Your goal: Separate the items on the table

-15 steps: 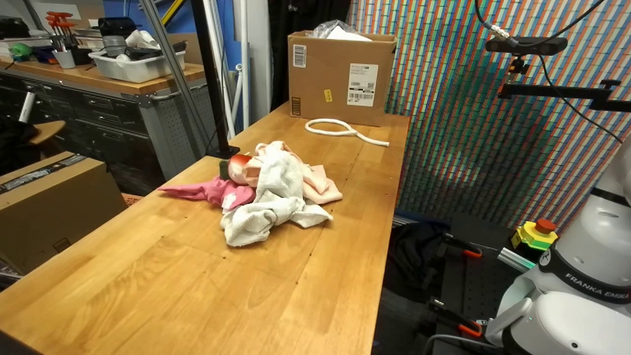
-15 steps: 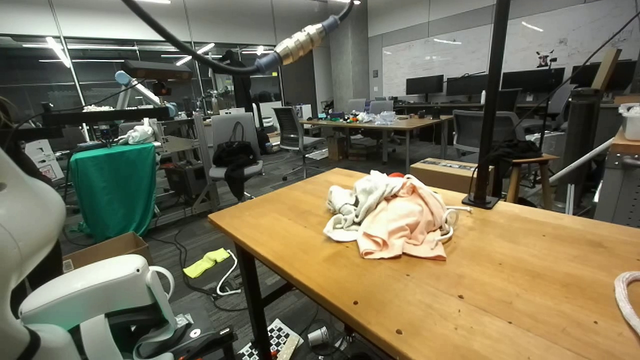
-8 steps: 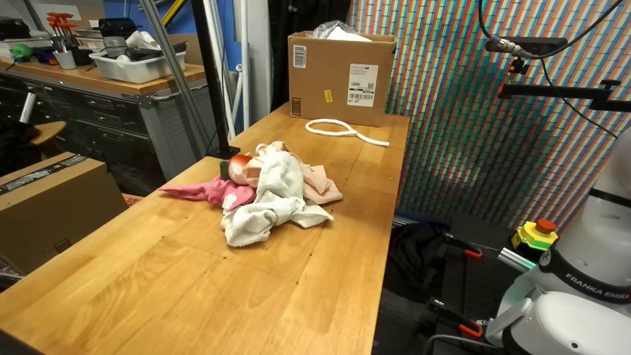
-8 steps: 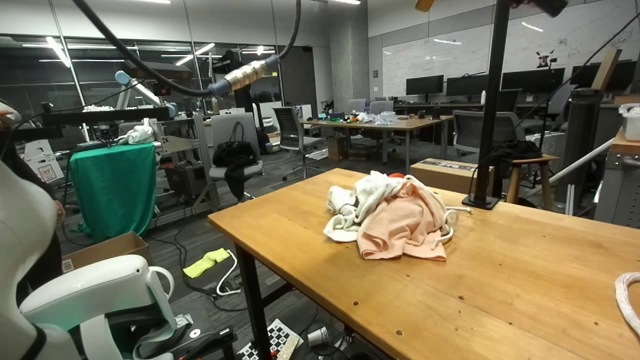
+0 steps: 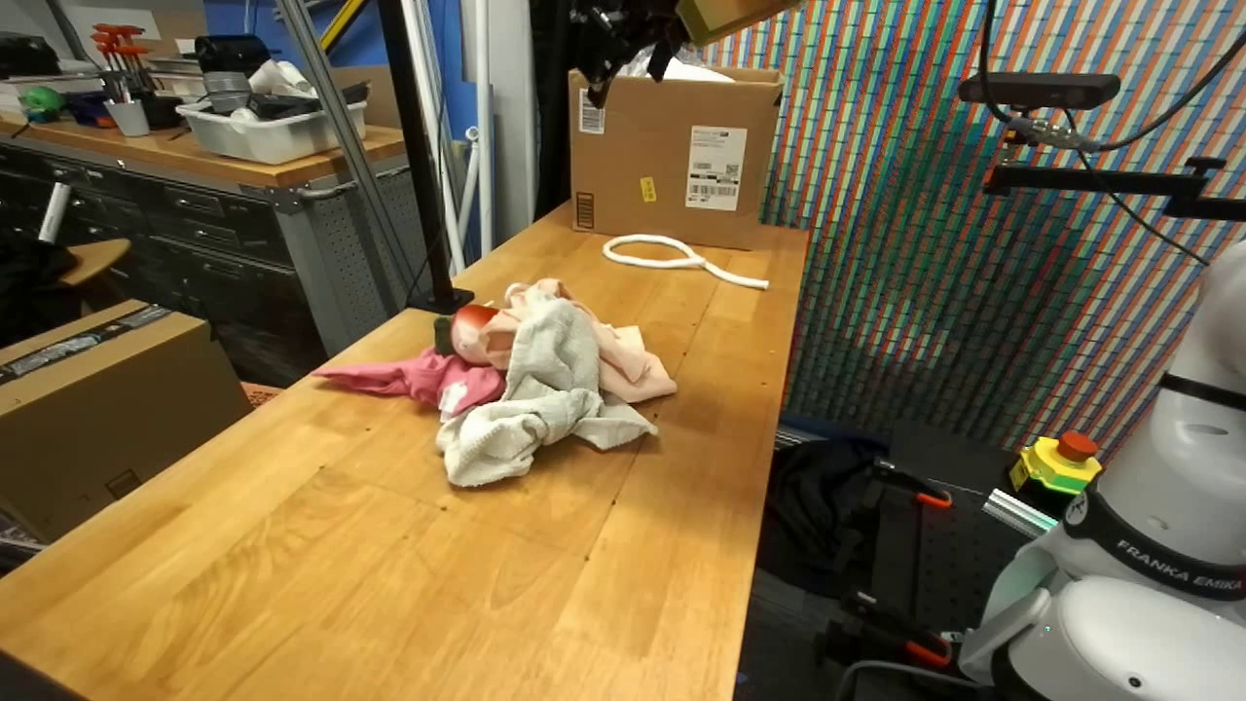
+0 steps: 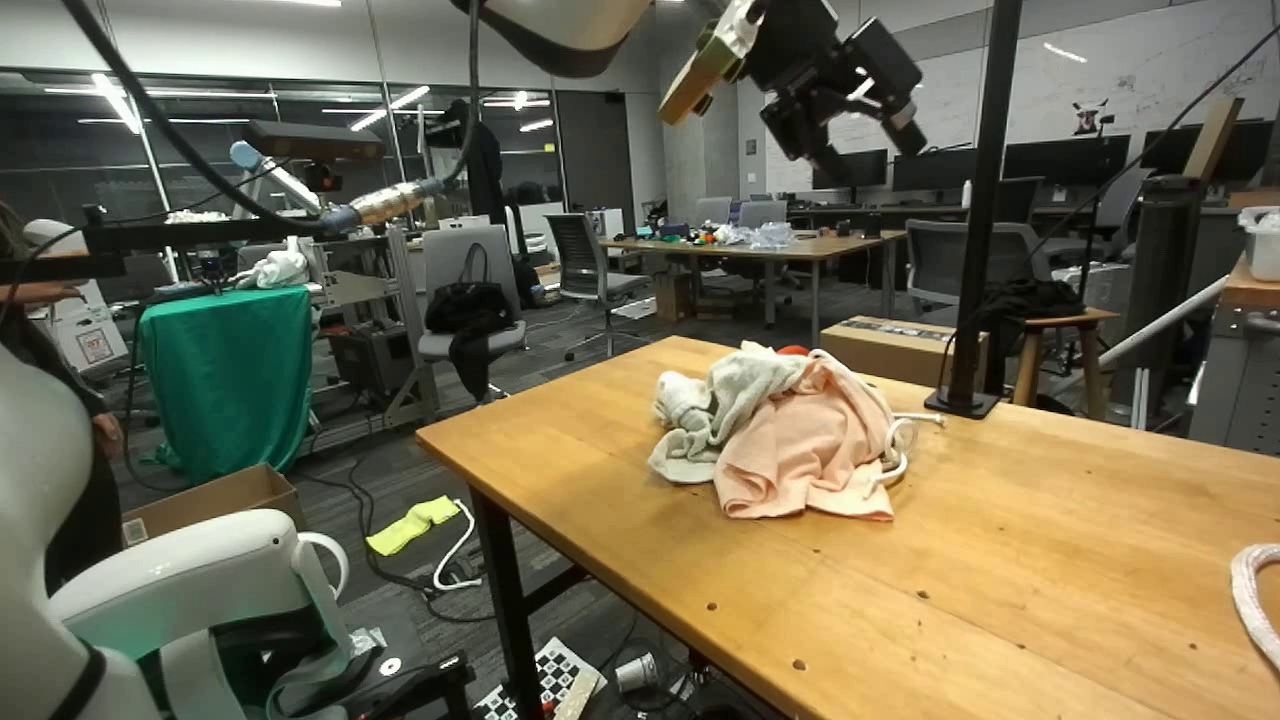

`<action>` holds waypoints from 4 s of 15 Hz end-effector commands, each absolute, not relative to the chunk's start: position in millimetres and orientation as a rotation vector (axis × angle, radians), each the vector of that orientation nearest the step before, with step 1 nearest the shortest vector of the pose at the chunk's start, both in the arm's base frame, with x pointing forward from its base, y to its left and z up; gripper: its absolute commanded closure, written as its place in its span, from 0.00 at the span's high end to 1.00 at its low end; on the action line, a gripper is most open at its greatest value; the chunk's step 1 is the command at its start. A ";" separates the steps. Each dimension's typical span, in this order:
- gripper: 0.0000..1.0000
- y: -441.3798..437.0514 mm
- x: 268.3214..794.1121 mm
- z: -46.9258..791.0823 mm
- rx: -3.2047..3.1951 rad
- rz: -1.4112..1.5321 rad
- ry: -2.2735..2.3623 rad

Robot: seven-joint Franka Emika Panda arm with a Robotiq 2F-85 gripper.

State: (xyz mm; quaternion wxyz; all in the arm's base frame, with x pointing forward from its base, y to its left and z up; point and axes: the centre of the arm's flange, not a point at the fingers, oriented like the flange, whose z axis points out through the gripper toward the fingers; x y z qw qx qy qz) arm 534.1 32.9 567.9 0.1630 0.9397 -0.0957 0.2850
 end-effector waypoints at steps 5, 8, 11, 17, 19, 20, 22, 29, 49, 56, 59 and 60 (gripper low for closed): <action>1.00 124.9 491.2 511.6 2.922 0.504 0.189; 1.00 161.1 482.4 490.0 2.974 0.367 0.389; 1.00 190.0 476.2 472.0 2.986 0.260 0.540; 1.00 230.9 470.6 441.3 2.994 0.234 0.700; 1.00 239.7 471.0 432.8 2.996 0.312 0.677; 1.00 243.1 472.2 427.2 3.004 0.350 0.662; 1.00 248.3 474.6 417.2 3.010 0.436 0.631; 1.00 252.2 475.4 371.6 2.962 0.514 0.579; 1.00 229.4 487.6 311.2 2.711 0.702 0.476; 1.00 222.2 500.5 308.2 2.712 0.725 0.415; 1.00 218.5 508.0 306.3 2.705 0.733 0.393; 1.00 216.7 509.6 304.8 2.705 0.732 0.386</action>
